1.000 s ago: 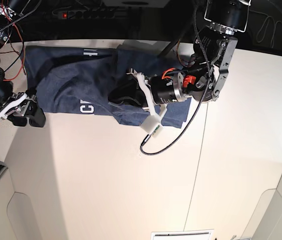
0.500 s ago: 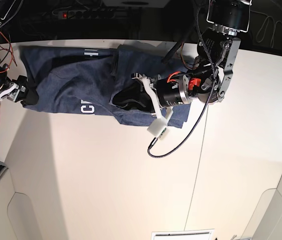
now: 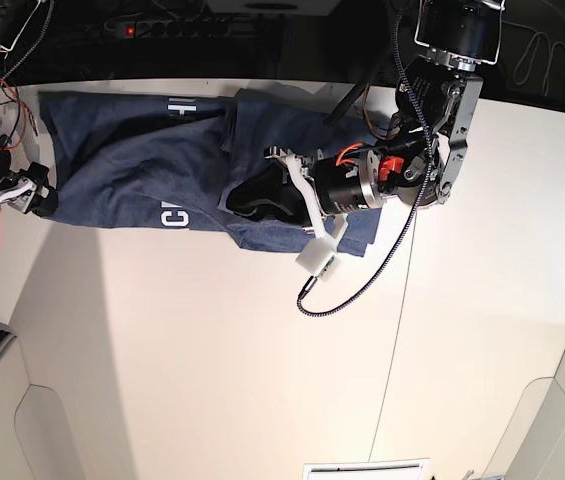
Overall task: Layout the t-shirt on the table in an organized manner, then fold the t-shirt properly
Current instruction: 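Press and smooth the folded end with the left gripper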
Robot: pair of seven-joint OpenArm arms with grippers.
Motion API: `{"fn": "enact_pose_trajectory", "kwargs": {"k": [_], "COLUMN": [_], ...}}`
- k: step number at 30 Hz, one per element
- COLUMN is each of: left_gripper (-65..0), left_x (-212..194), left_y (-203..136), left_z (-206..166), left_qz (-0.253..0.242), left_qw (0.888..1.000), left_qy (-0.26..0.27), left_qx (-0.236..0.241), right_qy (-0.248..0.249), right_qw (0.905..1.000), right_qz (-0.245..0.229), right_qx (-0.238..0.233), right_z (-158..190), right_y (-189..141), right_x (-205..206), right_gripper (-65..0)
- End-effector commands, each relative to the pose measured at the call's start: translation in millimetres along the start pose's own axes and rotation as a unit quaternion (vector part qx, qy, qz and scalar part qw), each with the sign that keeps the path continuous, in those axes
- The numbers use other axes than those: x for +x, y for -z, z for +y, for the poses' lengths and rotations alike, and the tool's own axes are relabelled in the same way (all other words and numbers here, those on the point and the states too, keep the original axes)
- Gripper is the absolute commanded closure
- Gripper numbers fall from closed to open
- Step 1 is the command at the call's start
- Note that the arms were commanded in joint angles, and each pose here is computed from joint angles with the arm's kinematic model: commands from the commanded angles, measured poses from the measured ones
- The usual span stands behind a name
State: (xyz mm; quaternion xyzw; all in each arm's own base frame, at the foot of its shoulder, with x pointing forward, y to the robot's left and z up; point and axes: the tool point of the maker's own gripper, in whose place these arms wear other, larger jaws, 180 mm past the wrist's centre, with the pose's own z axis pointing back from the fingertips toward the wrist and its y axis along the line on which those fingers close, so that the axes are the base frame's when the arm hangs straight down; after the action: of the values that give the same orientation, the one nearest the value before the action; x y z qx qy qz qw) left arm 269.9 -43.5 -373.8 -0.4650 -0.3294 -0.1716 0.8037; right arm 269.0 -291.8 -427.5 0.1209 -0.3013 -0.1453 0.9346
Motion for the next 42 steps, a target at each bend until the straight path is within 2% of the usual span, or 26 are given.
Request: {"fn": "enact_pose_trajectory", "kwargs": {"k": [1, 5, 14, 21, 25, 30, 32, 37, 42], "left_gripper": [-15.0, -15.0, -15.0, -15.0, -15.0, -15.0, -15.0, -15.0, -15.1], "left_x": [18.0, 17.9, 17.6, 16.2, 16.4, 16.4, 16.3, 16.4, 16.2], "left_y": [0.0, -0.1, -0.1, 0.0, 0.0, 0.0, 0.0, 0.0, 0.0], "left_z": [-7.4, -7.3, -7.2, -6.1, -6.1, -6.1, -6.0, -6.1, -6.1], "left_qz": [-0.025, -0.024, -0.024, -0.02, -0.021, -0.021, -0.021, -0.021, -0.021], "left_qw": [1.0, 1.0, 1.0, 1.0, 1.0, 1.0, 1.0, 1.0, 1.0], "left_qy": [0.013, 0.013, 0.013, 0.016, 0.016, 0.016, 0.016, 0.016, 0.016], "left_qx": [-0.014, -0.014, -0.014, -0.011, -0.011, -0.011, -0.011, -0.011, -0.011], "right_qy": [-0.004, -0.012, -0.069, -0.084, -0.064, -0.024, -0.012, -0.004, -0.014], "right_qw": [0.9995, 0.9972, 0.9963, 0.9955, 0.9965, 0.9932, 0.9919, 0.9942, 0.9977], "right_qz": [-0.028, -0.028, 0.008, -0.026, -0.054, -0.015, -0.001, 0.025, 0.022], "right_qx": [-0.017, -0.068, -0.049, -0.035, 0.008, 0.113, 0.127, 0.105, 0.063], "right_z": [-6.6, -18.1, 14.1, 17.9, 24.6, 47.8, 48.3, 31.9, 15.4], "right_y": [-3.3, 5.9, 26.0, 15.9, 2.7, -9.3, -11.8, -14.0, -12.1], "right_x": [20.3, 25.2, 15.1, 33.4, 46.7, 24.0, 9.9, -23.9, -29.4], "right_gripper": [-39.0, -39.0, -39.0, -38.8, -38.8, -38.8, -38.8, -38.8, -38.8]}}
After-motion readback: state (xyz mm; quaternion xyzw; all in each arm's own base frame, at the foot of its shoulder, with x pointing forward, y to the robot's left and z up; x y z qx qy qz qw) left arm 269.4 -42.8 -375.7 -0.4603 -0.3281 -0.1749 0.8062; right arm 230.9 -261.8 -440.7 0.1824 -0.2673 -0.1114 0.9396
